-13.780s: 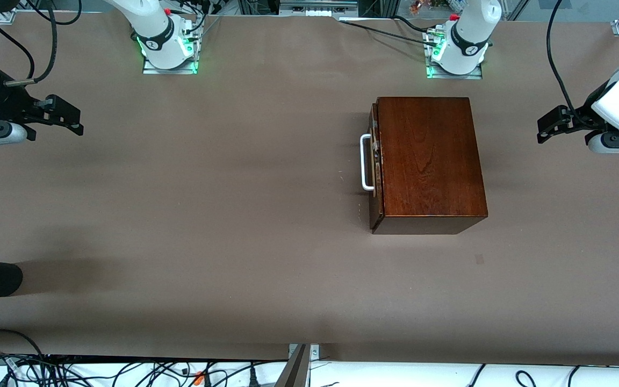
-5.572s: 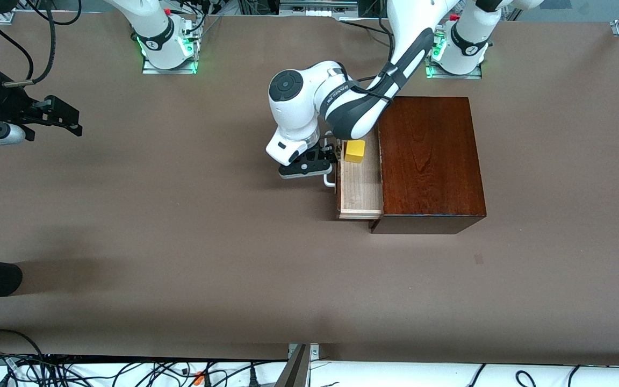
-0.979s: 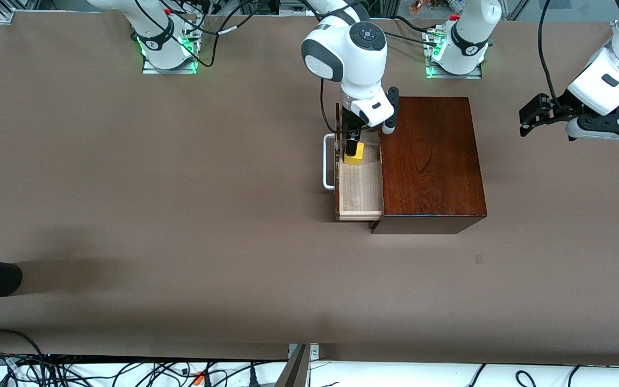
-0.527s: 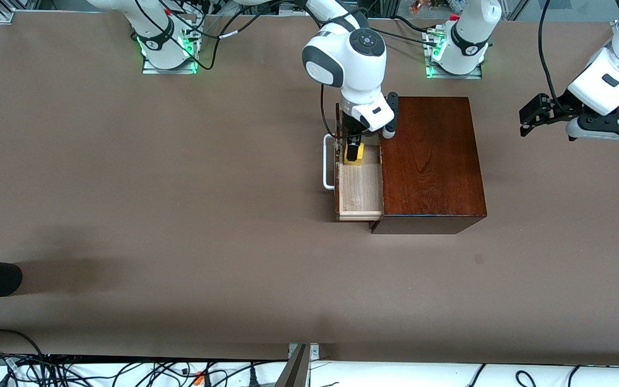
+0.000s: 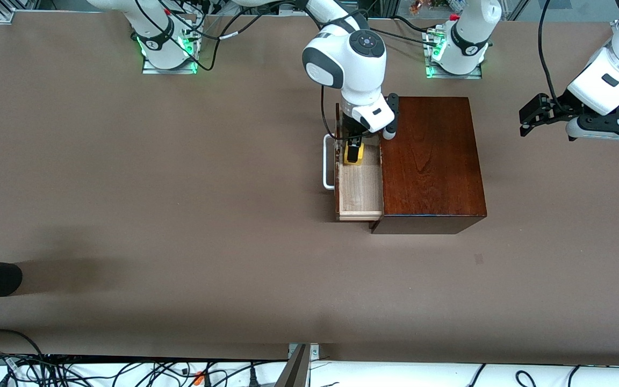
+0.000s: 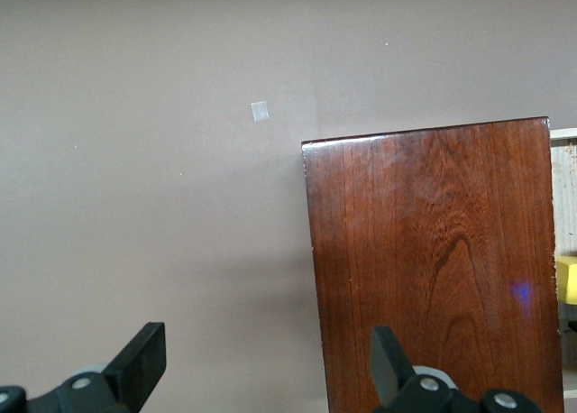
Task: Open drawer, take yellow block, close drawer
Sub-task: 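Lower the right gripper onto the yellow cube and close it, then lift the yellow cube out of the drawer with the right gripper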
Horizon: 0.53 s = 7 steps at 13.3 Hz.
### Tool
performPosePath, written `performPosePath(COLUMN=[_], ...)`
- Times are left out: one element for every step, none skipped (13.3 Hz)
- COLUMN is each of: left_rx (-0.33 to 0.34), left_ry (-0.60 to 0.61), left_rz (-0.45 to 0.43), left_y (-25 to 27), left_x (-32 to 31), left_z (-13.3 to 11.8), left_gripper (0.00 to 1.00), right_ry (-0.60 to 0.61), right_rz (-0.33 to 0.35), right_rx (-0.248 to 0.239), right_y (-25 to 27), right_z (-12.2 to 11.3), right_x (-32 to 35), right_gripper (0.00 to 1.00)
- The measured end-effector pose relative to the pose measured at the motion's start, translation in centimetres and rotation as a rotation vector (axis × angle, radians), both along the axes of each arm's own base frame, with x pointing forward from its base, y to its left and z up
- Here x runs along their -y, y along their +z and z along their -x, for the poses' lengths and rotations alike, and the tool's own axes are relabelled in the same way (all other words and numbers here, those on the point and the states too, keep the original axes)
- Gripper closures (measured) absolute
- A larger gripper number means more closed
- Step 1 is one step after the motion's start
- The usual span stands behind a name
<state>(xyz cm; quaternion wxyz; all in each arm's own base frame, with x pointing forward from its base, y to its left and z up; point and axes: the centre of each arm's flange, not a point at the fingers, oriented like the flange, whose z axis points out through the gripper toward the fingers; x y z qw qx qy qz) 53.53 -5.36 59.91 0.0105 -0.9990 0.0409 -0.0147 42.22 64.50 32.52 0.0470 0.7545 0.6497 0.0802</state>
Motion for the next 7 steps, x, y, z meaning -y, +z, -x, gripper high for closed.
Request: performPosePath(left_rx=[0.000,0.000,0.000,0.000,0.000,0.000,0.001], left_ry=[0.000,0.000,0.000,0.000,0.000,0.000,0.000], left_rz=[0.000,0.000,0.000,0.000,0.000,0.000,0.000], left_y=[0.00,0.00,0.00,0.01,0.01,0.02,0.03], left_x=[0.00,0.00,0.00,0.00,0.00,0.01,0.02], left_z=[0.00,0.00,0.00,0.00,0.00,0.00,0.00], left_gripper=[0.00,0.00,0.00,0.00,0.00,0.00,0.00], right_ry=[0.000,0.000,0.001,0.002,0.005,0.012,0.015], right_rz=[0.000,0.003,0.005,0.007,0.007,0.008,0.008], right_rx=[0.001,0.000,-0.001,-0.002,-0.002,-0.001,-0.001], right_y=[-0.20,-0.44,-0.69,-0.87,-0.91,-0.89,-0.89], right_z=[-0.07,-0.07,-0.08,-0.08,-0.08,-0.08,-0.09], right_x=[0.01,0.01,0.01,0.00,0.00,-0.01,-0.01], right_gripper=[0.00,0.00,0.00,0.00,0.02,0.02,0.10])
